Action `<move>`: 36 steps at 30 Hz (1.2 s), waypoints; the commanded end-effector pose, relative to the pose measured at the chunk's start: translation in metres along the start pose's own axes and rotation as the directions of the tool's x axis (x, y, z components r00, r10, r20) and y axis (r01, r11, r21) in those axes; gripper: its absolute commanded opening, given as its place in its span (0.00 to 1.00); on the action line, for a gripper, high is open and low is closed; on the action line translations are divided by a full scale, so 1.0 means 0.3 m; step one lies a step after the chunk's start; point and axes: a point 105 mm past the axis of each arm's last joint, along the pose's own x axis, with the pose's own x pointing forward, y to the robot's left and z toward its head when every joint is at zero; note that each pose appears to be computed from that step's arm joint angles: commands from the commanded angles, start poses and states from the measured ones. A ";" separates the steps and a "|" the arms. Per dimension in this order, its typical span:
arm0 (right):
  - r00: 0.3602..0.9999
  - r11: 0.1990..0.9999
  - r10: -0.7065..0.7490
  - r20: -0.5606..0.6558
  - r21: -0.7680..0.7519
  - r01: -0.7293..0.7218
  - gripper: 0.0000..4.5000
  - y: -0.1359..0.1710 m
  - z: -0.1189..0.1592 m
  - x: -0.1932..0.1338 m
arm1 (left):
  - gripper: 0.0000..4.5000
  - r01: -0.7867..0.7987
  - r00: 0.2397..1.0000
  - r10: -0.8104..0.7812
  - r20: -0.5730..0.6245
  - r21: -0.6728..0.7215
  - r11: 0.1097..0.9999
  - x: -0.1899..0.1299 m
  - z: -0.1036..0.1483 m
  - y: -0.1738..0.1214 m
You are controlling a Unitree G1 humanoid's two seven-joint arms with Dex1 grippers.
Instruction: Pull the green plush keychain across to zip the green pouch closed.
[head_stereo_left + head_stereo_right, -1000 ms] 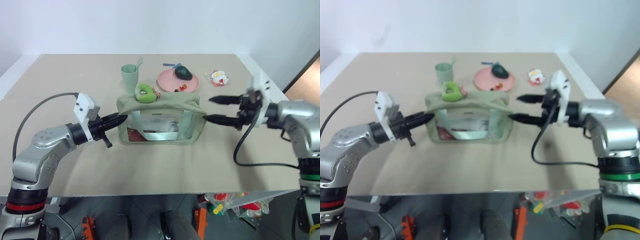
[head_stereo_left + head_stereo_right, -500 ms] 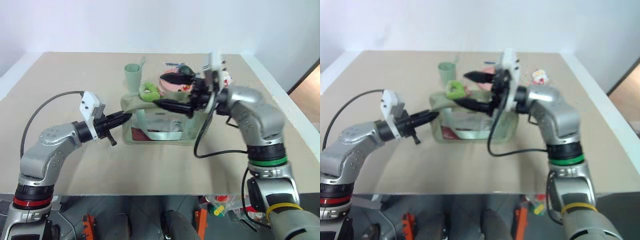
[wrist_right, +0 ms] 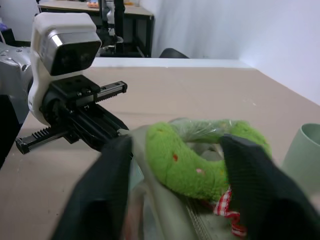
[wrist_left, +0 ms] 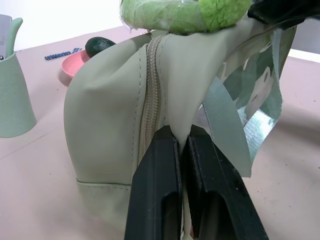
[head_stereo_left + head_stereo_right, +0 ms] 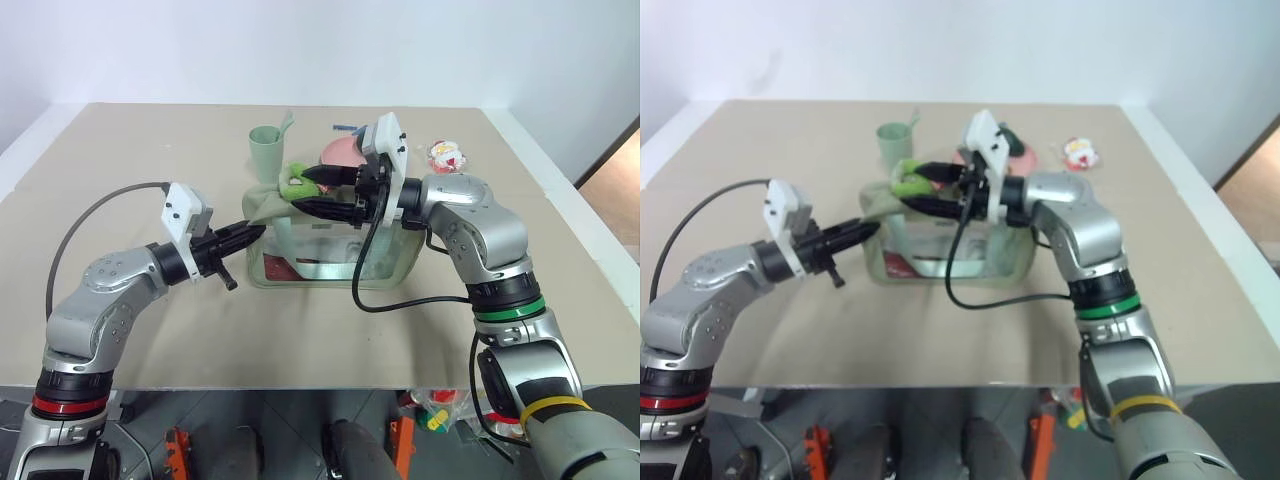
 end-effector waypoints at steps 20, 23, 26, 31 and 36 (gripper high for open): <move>0.944 0.941 -0.210 0.255 -0.210 0.267 0.02 -0.116 0.232 -0.202 | 0.00 -0.052 0.998 0.051 0.036 0.013 0.999 0.055 0.049 -0.005; 0.922 0.898 -0.332 0.200 -0.233 0.374 0.02 -0.159 0.207 -0.326 | 0.00 -0.090 0.995 0.089 0.042 0.002 0.996 0.058 0.056 -0.001; 0.887 0.847 -0.444 0.128 -0.263 0.462 0.02 -0.192 0.162 -0.428 | 0.00 -0.129 0.991 0.128 0.038 0.008 0.992 0.062 0.053 0.003; 0.755 0.707 -0.656 -0.006 -0.355 0.612 0.02 -0.246 0.089 -0.612 | 0.00 -0.214 0.976 0.213 0.035 0.030 0.976 0.066 0.046 0.025; 0.645 0.652 -0.747 -0.162 -0.366 0.664 0.02 -0.235 -0.024 -0.690 | 0.00 -0.247 0.969 0.246 0.038 0.045 0.968 0.068 0.034 0.025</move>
